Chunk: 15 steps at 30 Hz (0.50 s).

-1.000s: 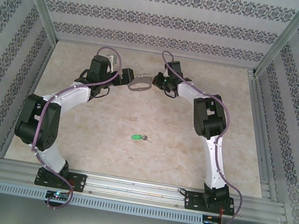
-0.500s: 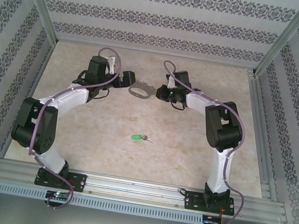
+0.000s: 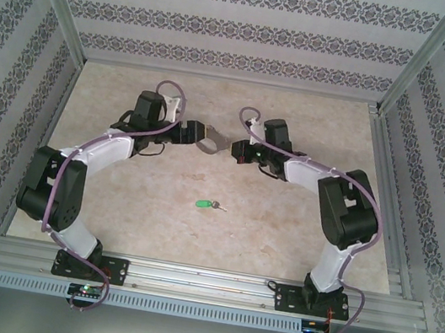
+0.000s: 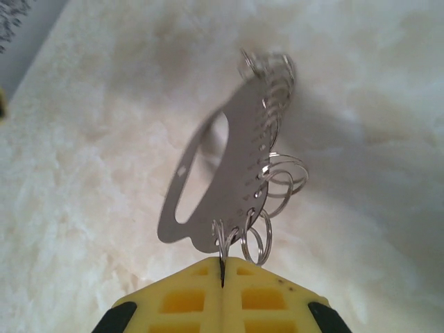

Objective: Put the keys on the keyring

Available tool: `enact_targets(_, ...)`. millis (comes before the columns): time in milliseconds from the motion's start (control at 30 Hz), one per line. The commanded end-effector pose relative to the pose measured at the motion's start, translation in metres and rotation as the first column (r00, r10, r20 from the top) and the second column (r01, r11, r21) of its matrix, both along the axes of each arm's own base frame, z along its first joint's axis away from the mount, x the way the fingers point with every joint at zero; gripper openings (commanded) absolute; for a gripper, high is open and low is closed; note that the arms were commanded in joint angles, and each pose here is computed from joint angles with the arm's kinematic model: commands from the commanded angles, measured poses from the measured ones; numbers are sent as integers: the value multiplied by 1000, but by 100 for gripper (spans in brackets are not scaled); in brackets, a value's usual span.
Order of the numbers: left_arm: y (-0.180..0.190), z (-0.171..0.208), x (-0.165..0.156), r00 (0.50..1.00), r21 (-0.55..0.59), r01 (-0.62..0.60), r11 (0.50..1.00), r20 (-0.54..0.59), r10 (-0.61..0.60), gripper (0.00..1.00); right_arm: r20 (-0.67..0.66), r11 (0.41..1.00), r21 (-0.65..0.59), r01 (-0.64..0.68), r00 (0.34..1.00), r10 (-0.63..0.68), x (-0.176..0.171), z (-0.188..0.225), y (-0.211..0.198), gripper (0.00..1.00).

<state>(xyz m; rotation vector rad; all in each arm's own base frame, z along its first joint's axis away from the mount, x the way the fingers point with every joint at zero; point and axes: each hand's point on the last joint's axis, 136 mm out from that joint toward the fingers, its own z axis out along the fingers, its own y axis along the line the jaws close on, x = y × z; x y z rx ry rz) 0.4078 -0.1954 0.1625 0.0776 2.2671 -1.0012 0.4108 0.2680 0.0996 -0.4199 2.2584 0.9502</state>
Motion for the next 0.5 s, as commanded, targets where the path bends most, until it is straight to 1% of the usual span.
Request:
enact_targets(0, -13, 15, -5, 997, -3, 67, 998, 26, -67, 85, 188, 998, 57, -37, 982, 26, 5, 44, 8, 0)
enact_targets(267, -21, 40, 1, 991, -16, 107, 994, 88, -105, 84, 308, 994, 99, -53, 951, 20, 1, 90, 9, 0)
enact_targets(467, -30, 67, 1, 973, -30, 174, 984, 160, -167, 85, 398, 981, 143, -133, 915, 66, -12, 137, 12, 0)
